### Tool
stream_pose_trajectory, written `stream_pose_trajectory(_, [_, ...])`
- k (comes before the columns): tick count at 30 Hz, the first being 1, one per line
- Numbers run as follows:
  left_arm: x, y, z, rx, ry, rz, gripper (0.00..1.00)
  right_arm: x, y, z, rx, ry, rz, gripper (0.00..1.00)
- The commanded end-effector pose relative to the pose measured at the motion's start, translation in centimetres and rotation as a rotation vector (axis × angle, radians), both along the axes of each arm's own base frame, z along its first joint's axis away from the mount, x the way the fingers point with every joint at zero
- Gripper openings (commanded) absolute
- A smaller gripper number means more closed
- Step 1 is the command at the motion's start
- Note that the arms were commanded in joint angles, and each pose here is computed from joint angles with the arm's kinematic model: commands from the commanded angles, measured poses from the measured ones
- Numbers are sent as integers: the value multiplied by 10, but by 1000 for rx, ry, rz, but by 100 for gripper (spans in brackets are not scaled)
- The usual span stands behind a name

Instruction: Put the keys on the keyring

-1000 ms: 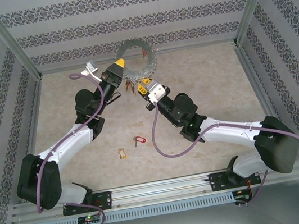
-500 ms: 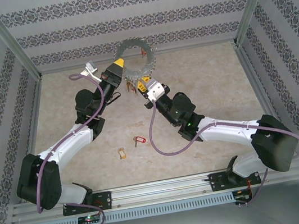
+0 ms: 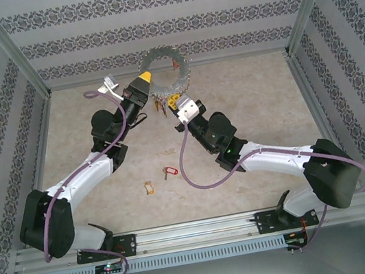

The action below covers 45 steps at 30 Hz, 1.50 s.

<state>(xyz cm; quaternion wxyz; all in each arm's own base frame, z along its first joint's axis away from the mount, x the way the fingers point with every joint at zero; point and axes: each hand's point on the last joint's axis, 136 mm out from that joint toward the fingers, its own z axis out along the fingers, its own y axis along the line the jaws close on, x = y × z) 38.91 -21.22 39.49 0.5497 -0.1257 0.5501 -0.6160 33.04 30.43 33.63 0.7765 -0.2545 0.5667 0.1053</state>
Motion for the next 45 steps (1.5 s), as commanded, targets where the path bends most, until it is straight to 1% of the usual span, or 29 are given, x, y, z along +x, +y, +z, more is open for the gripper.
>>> stream_pose_trajectory(1, [-16,2,21,-32,-57,-10,4,-2,-5,17,24,-36,-15,0])
stream_pose_trajectory(3, [-14,2,15,-19,-34,-3,6,-3,-6,12,6,-25,-10,0])
stream_pose_trajectory(4, [-13,2,9,-11,-9,0,11,-4,-6,10,-7,-15,0,0])
stream_pose_trajectory(5, [-12,3,5,-6,16,6,18,-5,-6,7,-20,-1,9,0])
stream_pose_trajectory(6, [-10,4,-3,8,44,14,23,-7,-6,3,-35,18,19,0])
stream_pose_trajectory(8, [-11,6,-13,33,68,29,25,-10,-6,-3,-57,55,43,0])
stream_pose_trajectory(10, [-10,9,-28,54,122,46,35,-14,-6,-11,-83,93,70,0])
stream_pose_trajectory(13, [-12,6,-42,91,161,29,37,-17,-8,-22,-92,138,102,0])
stream_pose_trajectory(15, [-13,2,-55,114,192,14,42,-16,-13,-30,-99,178,105,0])
stream_pose_trajectory(17, [-14,3,-69,133,227,11,44,-14,-19,-38,-104,213,110,0])
stream_pose_trajectory(20, [-17,5,-92,167,282,16,50,-12,-29,-49,-113,278,128,0])
stream_pose_trajectory(22, [-18,6,-107,196,317,20,54,-10,-38,-57,-115,331,145,0])
stream_pose_trajectory(24, [-21,8,-121,214,346,23,57,-11,-44,-70,-154,406,179,0])
stream_pose_trajectory(26, [-24,10,-132,240,366,29,60,-14,-50,-85,-230,476,211,0])
stream_pose_trajectory(28, [-27,13,-139,283,380,40,62,-19,-58,-103,-341,538,227,0])
stream_pose_trajectory(31, [-33,21,-140,332,371,72,62,-19,-75,-120,-497,553,176,0])
stream_pose_trajectory(33, [-37,26,-136,366,355,93,62,-27,-79,-134,-620,528,197,0])
stream_pose_trajectory(35, [-40,29,-132,403,330,105,62,-34,-80,-145,-691,515,226,0])
stream_pose_trajectory(38, [-44,29,-121,470,273,109,62,-57,-72,-161,-807,443,366,0])
stream_pose_trajectory(42, [-49,33,-118,536,242,125,62,-72,-54,-186,-977,321,358,0])
stream_pose_trajectory(45, [-53,35,-114,568,200,132,61,-79,-49,-198,-1041,262,340,0])
